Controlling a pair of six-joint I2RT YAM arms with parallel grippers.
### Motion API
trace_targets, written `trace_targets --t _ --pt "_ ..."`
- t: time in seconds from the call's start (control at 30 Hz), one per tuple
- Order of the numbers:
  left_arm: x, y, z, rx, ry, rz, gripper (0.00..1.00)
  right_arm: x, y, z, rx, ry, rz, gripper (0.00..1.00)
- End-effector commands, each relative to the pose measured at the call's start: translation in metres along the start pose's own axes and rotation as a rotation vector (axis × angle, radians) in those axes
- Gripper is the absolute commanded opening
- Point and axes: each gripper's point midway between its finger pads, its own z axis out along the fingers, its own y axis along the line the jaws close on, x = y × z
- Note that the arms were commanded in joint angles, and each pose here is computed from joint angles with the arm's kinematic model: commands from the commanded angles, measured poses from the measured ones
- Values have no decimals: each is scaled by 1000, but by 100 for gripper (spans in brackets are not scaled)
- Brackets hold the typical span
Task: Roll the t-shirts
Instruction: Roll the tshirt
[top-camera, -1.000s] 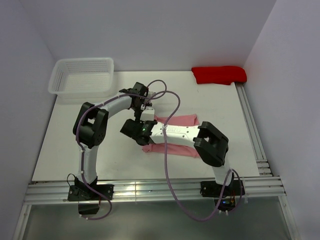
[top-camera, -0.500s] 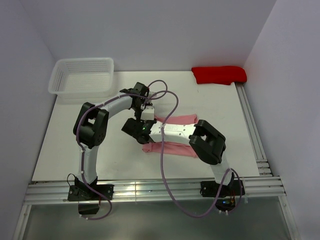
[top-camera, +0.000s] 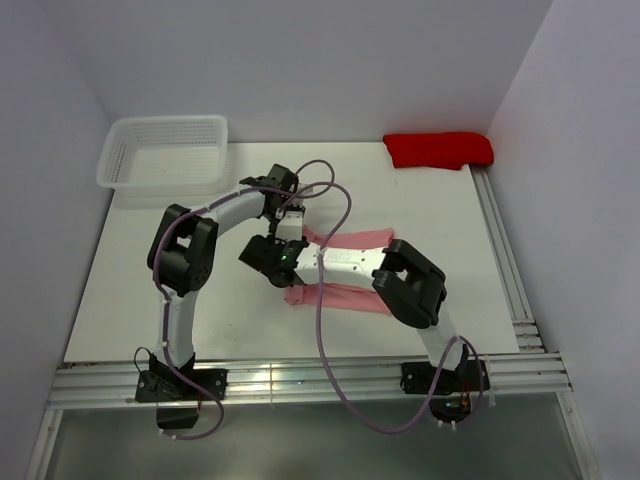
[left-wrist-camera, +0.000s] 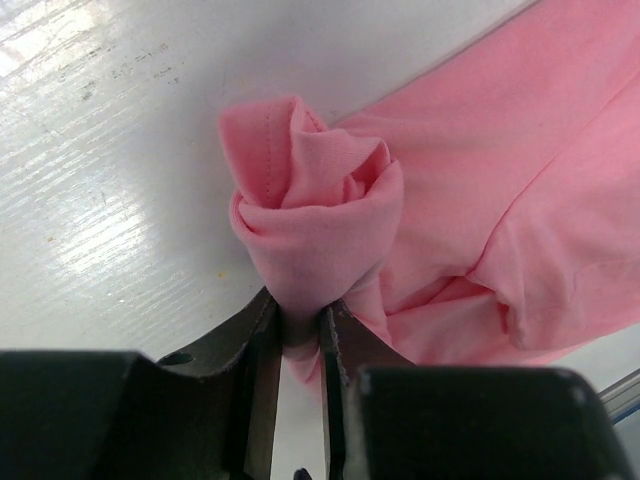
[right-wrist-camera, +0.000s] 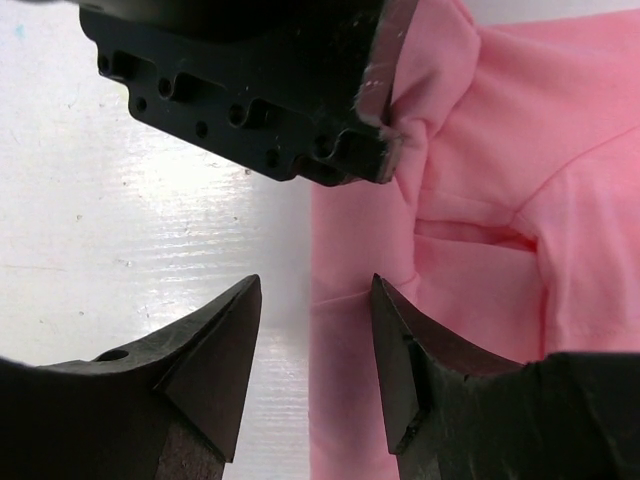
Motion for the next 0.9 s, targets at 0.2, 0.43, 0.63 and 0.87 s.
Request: trace_targets --t 0.2,0.43,0.63,0.87 --pt "5 15 9 -67 31 17 27 23 -16 15 56 44 3 54" --pt "-3 10 4 -47 12 30 57 41 -35 16 122 97 -19 54" --pt "-20 0 -8 -14 -25 54 73 49 -44 17 163 121 -35 55" --pt "-40 -10 -32 59 -60 58 77 59 -49 19 162 146 -36 50"
